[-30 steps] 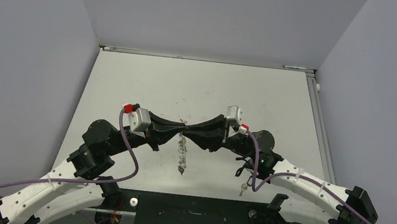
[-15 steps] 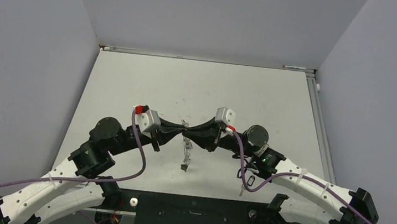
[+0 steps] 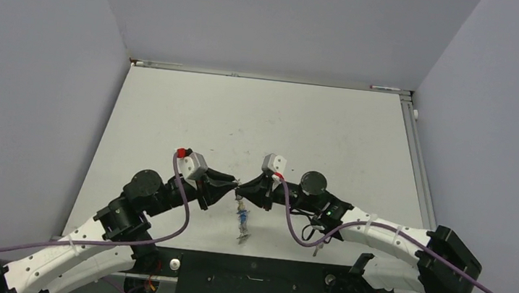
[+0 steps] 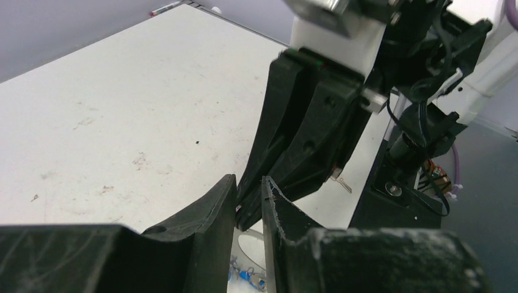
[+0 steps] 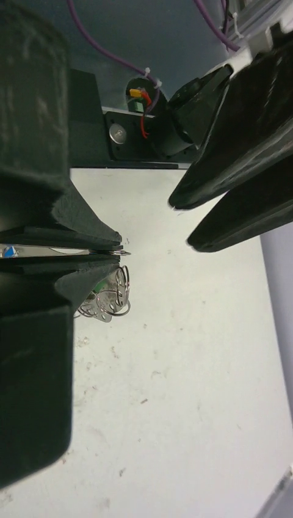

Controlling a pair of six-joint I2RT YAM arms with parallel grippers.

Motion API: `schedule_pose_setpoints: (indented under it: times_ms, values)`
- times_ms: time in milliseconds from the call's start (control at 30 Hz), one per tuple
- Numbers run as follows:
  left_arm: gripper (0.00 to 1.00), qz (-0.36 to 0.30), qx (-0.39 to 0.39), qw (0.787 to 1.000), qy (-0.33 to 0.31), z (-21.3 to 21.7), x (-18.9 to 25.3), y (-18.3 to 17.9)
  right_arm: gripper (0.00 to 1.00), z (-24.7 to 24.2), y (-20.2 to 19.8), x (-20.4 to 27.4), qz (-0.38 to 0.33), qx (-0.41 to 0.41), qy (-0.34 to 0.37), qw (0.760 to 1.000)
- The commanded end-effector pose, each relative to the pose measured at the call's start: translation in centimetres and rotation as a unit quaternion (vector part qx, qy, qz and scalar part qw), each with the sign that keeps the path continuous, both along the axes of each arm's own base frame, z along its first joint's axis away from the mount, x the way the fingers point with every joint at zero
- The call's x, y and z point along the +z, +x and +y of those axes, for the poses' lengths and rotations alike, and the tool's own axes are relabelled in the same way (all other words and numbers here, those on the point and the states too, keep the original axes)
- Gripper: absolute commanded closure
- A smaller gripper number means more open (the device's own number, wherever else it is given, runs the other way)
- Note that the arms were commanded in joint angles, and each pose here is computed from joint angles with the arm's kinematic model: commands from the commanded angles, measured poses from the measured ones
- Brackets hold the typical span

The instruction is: Put the keys on the keyring

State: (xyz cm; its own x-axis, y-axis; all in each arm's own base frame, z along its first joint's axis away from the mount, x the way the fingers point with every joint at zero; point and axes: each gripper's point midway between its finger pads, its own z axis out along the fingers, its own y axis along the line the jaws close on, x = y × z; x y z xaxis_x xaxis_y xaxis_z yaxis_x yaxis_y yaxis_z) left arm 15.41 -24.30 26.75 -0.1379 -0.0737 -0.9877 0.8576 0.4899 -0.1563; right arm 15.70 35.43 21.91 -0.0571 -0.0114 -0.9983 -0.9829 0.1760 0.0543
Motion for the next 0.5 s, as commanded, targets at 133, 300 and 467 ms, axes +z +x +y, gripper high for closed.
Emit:
schedule_pose_setpoints:
  times_ms: [133,300,467]
  values:
    - [0.62,0.024,0.100,0.994,-0.022,4.1,1.7,0.7,0.95,4.2,1.0,2.7,-0.011,0.039,0.078,0.996]
    - [0.51,0.005,0.147,0.989,-0.012,7.0,1.3,0.7,0.95,6.3,1.5,7.1,-0.022,0.054,0.151,0.987]
    - [0.49,-0.004,0.165,0.986,-0.018,8.0,1.4,0.8,0.95,5.8,2.5,7.9,-0.015,0.022,0.190,0.981]
